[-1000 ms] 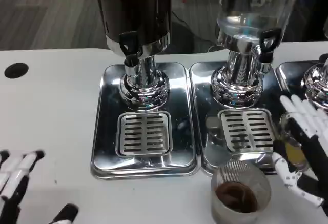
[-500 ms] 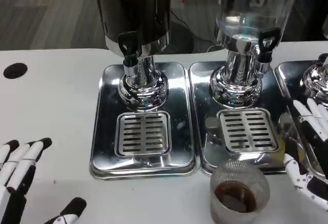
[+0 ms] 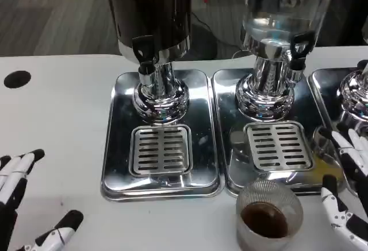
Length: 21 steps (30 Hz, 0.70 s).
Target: Grasp the cup under the faucet to collect the drink, then remove the cup.
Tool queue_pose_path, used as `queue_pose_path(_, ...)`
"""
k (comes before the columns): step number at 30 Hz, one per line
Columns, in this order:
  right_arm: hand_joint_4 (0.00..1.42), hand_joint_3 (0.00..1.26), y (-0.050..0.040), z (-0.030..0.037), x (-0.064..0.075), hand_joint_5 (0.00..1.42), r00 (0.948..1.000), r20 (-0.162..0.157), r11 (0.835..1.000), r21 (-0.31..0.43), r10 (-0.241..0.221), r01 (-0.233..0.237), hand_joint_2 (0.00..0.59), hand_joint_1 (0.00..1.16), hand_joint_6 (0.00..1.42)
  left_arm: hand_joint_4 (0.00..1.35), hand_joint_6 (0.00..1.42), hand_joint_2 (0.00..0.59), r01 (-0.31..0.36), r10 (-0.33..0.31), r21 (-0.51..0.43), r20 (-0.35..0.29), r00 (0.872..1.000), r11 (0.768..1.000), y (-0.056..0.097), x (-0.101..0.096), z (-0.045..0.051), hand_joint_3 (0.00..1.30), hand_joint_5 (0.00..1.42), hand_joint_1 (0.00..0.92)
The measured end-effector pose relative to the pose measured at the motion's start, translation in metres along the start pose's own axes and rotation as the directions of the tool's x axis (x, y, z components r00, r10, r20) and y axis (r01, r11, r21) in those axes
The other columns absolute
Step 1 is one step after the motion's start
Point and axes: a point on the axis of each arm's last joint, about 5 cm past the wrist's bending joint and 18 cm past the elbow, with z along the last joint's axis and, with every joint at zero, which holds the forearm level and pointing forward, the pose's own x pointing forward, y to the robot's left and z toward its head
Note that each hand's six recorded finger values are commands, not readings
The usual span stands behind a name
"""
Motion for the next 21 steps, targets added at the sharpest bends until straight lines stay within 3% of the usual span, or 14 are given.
queue_pose_path(11,0.00,0.13,0.0035,0.0017,-0.010,0.00,0.9995,-0.027,1.000,0.015,-0.018,0.019,0.586,0.41,0.00,0.01,0.29,0.143,-0.009,0.010,-0.035,0.033,0.999,0.999,-0.003,0.011,0.0094,0.12,0.08,0.000)
queue_pose_path(21,0.00,0.14,0.0017,0.0069,-0.010,0.00,0.9993,-0.007,0.999,0.010,-0.036,0.036,0.586,0.40,0.00,0.02,0.30,0.142,-0.025,0.028,-0.034,0.074,0.997,0.999,0.000,0.011,0.0187,0.13,0.08,0.000)
